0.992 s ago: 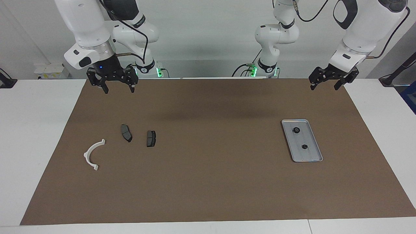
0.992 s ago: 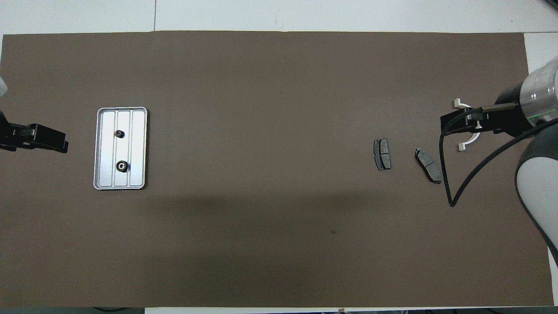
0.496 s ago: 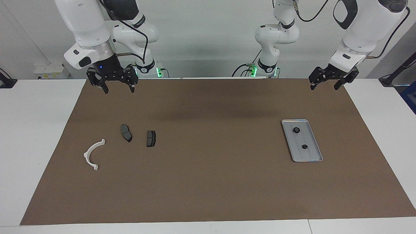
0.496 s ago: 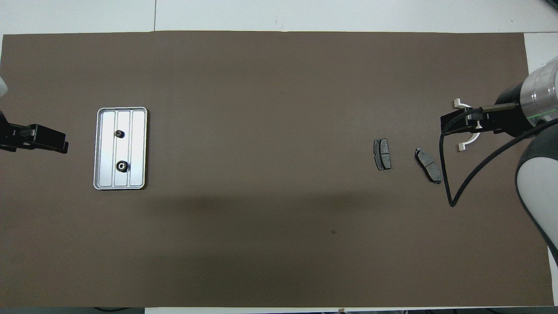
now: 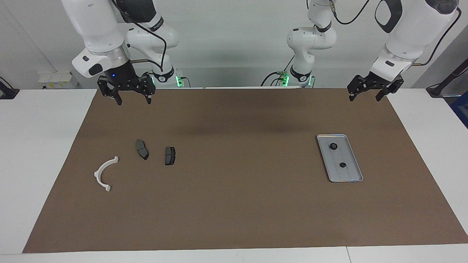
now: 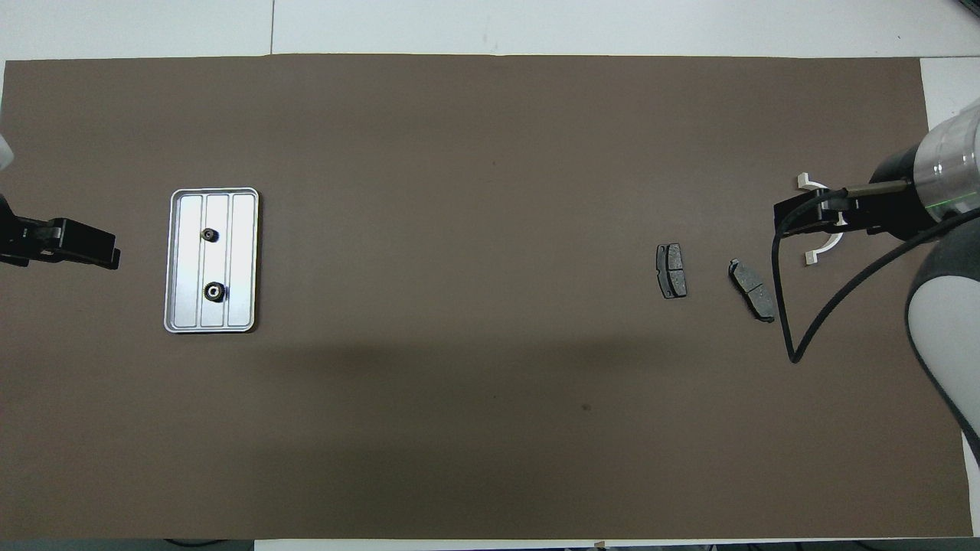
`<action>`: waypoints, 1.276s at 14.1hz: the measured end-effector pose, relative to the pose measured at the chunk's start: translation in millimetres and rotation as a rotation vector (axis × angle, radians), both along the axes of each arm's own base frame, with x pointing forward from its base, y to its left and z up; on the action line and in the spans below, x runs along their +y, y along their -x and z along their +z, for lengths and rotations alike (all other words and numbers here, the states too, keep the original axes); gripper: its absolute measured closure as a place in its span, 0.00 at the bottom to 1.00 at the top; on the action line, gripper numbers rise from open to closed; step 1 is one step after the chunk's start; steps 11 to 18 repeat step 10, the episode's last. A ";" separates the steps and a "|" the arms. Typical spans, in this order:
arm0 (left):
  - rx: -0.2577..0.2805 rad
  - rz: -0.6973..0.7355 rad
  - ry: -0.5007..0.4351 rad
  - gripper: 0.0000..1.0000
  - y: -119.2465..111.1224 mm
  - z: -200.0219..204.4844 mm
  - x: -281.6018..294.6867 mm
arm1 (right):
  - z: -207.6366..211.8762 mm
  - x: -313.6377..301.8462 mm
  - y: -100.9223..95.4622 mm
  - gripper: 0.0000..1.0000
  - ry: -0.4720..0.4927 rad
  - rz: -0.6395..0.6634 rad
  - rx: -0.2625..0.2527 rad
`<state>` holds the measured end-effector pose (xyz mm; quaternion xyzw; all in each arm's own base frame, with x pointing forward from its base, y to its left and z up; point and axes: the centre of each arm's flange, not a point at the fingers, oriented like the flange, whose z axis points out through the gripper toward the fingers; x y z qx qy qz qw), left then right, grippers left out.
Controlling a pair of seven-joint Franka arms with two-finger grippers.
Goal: Pick bearing gear from pile to tray
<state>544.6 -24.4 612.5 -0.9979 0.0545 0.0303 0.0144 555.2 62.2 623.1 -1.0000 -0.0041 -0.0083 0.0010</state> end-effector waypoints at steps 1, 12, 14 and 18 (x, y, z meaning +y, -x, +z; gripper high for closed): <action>0.000 0.000 0.000 0.00 0.0 0.0 0.0 | 0.0 0.0 0.0 0.00 0.000 0.000 0.000; 0.000 0.000 0.011 0.00 0.0 0.0 -1.1 | 0.0 -0.5 -0.1 0.00 0.000 -0.001 0.000; 0.000 0.000 0.011 0.00 0.0 0.0 -1.1 | 0.0 -0.5 -0.1 0.00 0.000 -0.001 0.000; 0.000 0.000 0.011 0.00 0.0 0.0 -1.1 | 0.0 -0.5 -0.1 0.00 0.000 -0.001 0.000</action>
